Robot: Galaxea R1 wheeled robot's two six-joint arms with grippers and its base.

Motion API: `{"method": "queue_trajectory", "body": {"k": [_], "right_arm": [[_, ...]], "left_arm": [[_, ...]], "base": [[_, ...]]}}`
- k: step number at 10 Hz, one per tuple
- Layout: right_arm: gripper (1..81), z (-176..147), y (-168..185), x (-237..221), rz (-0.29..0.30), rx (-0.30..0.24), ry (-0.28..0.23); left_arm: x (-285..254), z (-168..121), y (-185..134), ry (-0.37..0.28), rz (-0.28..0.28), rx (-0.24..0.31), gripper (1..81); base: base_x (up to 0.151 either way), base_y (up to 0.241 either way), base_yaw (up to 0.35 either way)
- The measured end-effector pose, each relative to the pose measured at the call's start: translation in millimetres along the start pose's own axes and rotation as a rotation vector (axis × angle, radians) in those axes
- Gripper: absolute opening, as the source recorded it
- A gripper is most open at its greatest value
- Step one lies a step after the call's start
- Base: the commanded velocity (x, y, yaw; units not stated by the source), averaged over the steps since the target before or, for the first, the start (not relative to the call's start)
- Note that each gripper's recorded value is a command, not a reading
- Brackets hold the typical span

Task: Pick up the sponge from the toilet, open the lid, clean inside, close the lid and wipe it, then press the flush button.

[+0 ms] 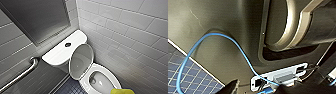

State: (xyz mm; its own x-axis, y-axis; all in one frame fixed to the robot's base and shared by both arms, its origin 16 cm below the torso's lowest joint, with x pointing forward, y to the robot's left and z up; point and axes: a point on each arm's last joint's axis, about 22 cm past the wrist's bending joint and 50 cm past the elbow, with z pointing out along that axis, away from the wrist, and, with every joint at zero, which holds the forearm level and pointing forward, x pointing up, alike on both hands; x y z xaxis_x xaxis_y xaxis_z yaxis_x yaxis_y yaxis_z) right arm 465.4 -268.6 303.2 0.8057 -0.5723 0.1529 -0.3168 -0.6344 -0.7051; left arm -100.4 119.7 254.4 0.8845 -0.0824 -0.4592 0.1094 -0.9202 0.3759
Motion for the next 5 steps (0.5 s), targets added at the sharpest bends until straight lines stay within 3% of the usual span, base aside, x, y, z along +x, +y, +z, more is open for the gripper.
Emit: {"method": "queue_trajectory", "body": {"k": [3,5], "right_arm": [[1.0,-42.3,19.8,-51.2,0.067,-0.045,-0.066],[1.0,-32.3,-2.9,-34.1,0.063,0.000,-0.046]], "left_arm": [[1.2,1.4,5.3,0.002,0.005,-0.006,81.1],[1.2,1.3,4.9,0.002,0.005,-0.006,81.1]], "base": [[0.000,0.000,0.000],[0.000,0.000,0.000]]}}
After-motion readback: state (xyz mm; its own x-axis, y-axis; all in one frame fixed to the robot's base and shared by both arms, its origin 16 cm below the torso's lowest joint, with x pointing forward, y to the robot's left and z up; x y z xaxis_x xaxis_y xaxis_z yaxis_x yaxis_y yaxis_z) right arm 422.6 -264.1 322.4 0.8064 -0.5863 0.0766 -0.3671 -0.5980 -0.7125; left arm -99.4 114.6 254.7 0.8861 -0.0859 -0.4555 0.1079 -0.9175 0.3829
